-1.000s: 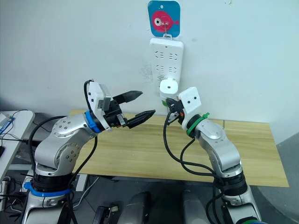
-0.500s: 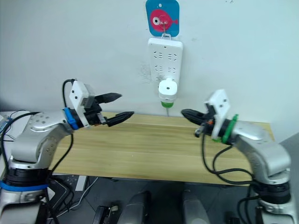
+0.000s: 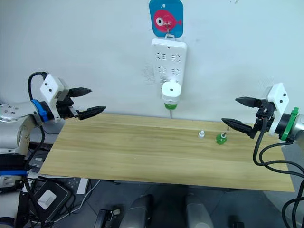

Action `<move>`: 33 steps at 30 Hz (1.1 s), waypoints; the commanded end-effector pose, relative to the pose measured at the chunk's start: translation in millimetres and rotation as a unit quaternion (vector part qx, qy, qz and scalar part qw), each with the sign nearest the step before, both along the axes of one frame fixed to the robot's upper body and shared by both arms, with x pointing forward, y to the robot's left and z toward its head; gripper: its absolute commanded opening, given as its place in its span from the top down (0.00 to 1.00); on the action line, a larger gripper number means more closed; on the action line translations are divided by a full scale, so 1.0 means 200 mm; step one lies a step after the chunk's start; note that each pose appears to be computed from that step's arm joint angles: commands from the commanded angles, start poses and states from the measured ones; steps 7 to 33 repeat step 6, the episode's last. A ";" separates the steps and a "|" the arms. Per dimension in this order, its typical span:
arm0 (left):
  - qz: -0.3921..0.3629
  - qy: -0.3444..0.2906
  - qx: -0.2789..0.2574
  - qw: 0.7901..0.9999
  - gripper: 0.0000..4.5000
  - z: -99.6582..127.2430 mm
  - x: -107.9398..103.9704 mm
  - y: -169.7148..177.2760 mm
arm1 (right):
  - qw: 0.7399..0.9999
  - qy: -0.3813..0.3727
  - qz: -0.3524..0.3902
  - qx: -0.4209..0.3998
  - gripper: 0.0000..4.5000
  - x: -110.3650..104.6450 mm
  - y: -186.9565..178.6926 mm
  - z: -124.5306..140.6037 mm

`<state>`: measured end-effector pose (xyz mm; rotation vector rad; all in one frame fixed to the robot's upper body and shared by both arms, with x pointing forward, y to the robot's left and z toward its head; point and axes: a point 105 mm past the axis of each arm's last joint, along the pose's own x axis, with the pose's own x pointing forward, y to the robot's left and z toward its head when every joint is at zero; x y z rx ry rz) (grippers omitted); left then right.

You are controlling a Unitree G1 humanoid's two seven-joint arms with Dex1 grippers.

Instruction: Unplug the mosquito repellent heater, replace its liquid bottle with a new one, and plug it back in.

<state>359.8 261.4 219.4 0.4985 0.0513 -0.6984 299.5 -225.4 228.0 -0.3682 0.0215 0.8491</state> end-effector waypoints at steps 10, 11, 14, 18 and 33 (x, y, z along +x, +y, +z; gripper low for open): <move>-0.007 -0.024 -0.003 1.000 0.00 0.07 -0.01 0.02 | 1.000 -0.023 0.004 0.000 0.01 -0.03 0.00 0.06; -0.007 -0.024 -0.003 1.000 0.00 0.07 -0.01 0.02 | 1.000 -0.023 0.004 0.000 0.01 -0.03 0.00 0.06; -0.007 -0.024 -0.003 1.000 0.00 0.07 -0.01 0.02 | 1.000 -0.023 0.004 0.000 0.01 -0.03 0.00 0.06; -0.007 -0.024 -0.003 1.000 0.00 0.07 -0.01 0.02 | 1.000 -0.023 0.004 0.000 0.01 -0.03 0.00 0.06; -0.007 -0.024 -0.003 1.000 0.00 0.07 -0.01 0.02 | 1.000 -0.023 0.004 0.000 0.01 -0.03 0.00 0.06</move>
